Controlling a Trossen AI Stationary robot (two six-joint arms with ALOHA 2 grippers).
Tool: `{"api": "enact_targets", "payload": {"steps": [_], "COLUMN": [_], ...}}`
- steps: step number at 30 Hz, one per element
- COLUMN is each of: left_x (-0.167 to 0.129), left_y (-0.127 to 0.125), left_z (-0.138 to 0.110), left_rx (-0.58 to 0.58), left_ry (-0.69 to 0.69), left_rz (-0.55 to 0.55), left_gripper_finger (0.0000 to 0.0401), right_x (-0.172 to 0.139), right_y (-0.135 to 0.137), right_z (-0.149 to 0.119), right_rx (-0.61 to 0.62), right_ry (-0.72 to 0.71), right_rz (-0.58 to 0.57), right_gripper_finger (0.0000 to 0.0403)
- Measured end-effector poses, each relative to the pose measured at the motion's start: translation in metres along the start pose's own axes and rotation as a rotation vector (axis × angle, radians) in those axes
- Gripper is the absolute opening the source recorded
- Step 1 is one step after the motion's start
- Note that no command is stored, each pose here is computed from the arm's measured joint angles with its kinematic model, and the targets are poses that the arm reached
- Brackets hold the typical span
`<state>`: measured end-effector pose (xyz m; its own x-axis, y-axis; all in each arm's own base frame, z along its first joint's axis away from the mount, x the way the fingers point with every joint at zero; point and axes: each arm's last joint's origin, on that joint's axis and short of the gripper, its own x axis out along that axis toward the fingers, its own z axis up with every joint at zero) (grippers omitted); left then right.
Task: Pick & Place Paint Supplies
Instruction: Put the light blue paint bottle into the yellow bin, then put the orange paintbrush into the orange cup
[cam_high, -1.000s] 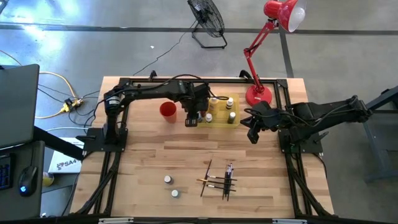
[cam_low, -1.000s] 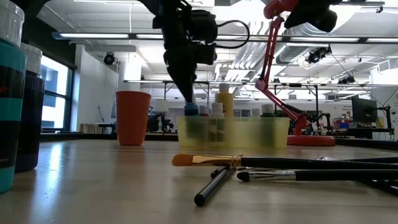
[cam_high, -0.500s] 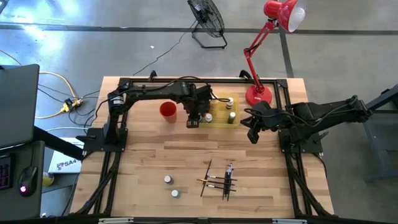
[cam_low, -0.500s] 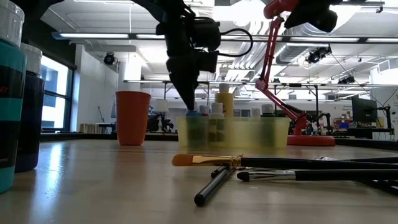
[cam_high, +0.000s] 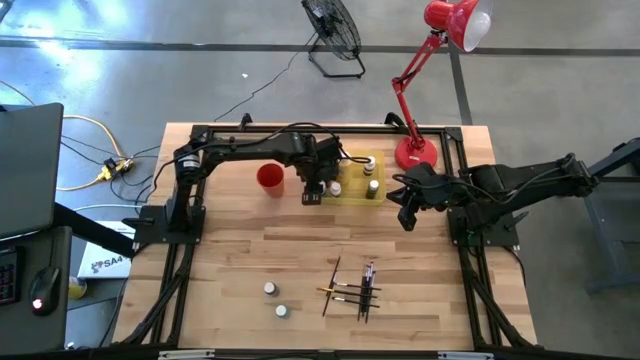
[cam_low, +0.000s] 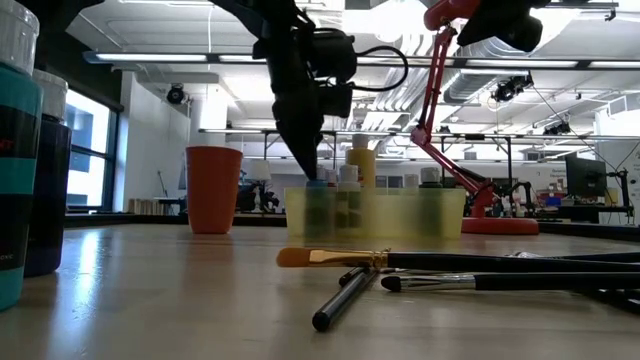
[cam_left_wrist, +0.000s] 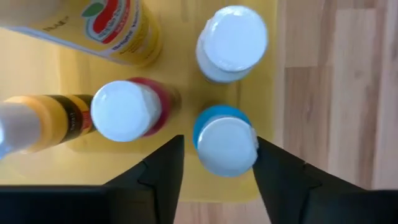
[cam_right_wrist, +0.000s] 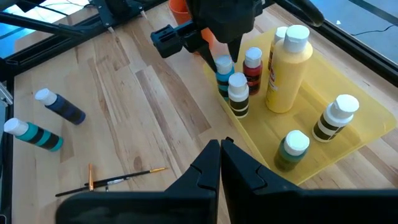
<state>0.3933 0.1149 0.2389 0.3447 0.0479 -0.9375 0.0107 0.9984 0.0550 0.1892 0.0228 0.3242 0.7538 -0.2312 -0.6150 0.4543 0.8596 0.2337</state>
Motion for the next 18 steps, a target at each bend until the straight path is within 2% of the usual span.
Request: {"api": "enact_targets", "payload": {"steps": [7, 18], "left_x": [-0.003, -0.049], "left_y": [0.0, 0.003], "left_z": [-0.002, 0.012], "left_rx": [0.002, 0.01], "left_ry": [0.029, 0.036], "left_rz": [0.022, 0.055], "left_gripper_finger": [0.0213, 0.0214], "right_x": [0.0, 0.0], "right_y": [0.0, 0.0], "right_z": [0.0, 0.0], "right_rx": [0.0, -0.006], "right_ry": [0.002, 0.002], "right_rz": [0.002, 0.002], "right_gripper_finger": [0.0005, 0.0005]}}
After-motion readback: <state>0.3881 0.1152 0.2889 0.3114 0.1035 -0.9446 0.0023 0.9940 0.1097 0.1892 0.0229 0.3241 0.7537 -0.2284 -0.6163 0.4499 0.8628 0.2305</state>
